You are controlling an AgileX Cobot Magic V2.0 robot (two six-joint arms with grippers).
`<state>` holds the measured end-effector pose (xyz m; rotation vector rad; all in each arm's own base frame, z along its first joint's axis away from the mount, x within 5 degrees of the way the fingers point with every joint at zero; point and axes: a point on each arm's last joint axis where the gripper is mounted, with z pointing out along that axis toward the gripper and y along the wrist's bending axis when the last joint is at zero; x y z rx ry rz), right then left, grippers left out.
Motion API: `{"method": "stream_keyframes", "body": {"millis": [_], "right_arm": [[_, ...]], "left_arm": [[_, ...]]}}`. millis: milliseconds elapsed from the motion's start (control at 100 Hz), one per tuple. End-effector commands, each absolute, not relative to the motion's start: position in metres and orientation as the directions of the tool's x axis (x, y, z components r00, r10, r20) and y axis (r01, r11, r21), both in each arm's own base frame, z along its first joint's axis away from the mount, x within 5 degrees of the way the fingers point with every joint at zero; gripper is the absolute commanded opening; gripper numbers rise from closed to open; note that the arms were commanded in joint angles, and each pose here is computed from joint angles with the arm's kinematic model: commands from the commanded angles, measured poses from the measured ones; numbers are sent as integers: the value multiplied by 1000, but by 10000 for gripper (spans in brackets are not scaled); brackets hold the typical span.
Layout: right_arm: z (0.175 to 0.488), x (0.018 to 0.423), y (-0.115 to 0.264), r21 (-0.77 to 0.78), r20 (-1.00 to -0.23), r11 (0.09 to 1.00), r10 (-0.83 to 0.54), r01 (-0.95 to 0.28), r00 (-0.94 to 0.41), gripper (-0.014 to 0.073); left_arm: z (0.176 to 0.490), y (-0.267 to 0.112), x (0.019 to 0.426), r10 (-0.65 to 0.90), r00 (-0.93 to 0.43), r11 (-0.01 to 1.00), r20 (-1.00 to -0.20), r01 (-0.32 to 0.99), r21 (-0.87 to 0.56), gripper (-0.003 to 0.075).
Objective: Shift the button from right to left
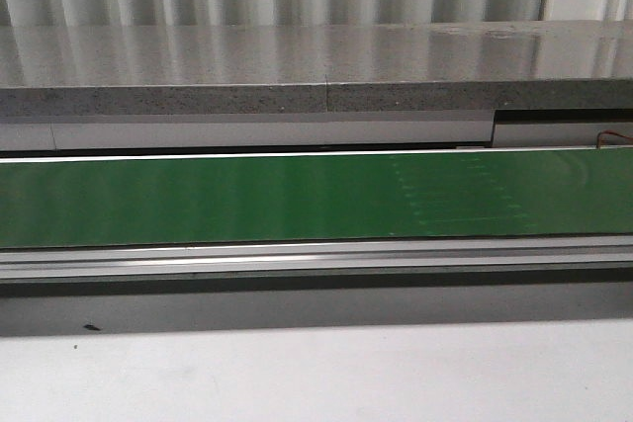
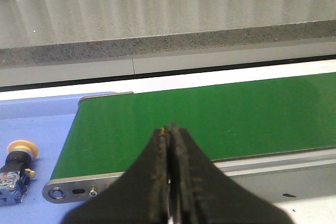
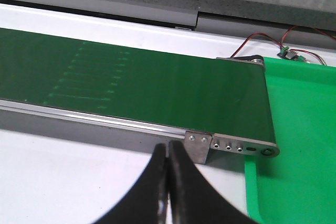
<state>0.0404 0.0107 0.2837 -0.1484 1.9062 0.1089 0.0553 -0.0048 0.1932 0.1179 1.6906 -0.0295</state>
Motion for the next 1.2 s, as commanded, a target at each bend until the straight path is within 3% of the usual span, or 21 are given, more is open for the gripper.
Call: {"method": "stream_keyframes", "body": {"millis": [0,430,660,920,1190], "right_arm": [[297,42,10,-6,-968,989,-44,-150,-248,-67],[298,43,10,-8,-972,989,-42,-147,-232,-67],[296,53,7,-13,-998,994,-20,-106,-67,-67],[262,67,-2,58,-993,998,56,19,105,-67],[223,60,-3,58,-992,997,53,43,118,-67]], "left_arm": [[188,-5,55,47,-54,994,-997,97,41,-20],[188,-5,55,47,-54,994,-997,97,41,-20],[188,-5,55,47,-54,994,-997,97,41,-20],[188,-5,55,47,-54,994,-997,97,41,-20],[188,-5,55,47,-54,994,-997,97,41,-20]]}}
